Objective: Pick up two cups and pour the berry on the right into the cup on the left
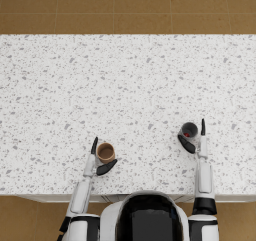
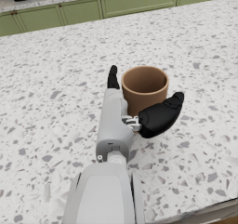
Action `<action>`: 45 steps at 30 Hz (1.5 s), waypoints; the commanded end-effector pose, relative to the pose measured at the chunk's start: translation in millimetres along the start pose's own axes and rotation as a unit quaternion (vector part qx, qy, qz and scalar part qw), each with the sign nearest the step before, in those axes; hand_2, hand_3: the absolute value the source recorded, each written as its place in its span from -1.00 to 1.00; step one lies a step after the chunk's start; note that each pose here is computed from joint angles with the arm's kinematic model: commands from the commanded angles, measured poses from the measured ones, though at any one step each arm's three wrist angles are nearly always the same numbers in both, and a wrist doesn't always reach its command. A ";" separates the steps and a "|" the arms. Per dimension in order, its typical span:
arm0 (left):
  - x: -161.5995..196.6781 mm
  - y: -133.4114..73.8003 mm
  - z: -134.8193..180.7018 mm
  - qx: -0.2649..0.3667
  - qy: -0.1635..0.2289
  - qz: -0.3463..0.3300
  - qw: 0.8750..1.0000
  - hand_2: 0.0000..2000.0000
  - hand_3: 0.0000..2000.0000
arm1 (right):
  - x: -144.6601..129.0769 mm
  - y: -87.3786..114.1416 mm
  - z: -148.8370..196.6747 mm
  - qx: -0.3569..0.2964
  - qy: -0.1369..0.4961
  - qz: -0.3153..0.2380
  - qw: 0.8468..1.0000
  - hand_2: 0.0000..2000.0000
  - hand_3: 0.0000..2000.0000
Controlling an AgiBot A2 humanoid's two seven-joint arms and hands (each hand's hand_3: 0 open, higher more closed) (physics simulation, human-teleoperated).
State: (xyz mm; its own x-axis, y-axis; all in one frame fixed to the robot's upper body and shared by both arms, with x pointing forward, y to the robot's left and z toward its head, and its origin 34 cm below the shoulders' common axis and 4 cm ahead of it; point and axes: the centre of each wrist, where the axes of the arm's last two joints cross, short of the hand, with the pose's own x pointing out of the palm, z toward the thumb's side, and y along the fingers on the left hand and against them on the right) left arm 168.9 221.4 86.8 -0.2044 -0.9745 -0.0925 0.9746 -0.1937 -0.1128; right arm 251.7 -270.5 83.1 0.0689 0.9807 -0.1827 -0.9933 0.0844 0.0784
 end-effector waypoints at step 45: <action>85.8 71.5 76.6 0.159 0.000 -0.084 0.984 1.00 0.28 | 99.5 27.5 179.0 -0.358 0.210 0.083 0.906 1.00 0.28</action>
State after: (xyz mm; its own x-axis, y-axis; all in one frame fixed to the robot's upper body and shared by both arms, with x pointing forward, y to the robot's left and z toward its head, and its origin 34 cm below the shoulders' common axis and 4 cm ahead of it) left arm 223.3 118.4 140.6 -0.3651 -0.9253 -0.1021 0.9107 -0.3778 0.1670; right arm 246.9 -146.2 228.3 0.0256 0.7737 -0.6331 -0.8330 -0.3337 -0.4414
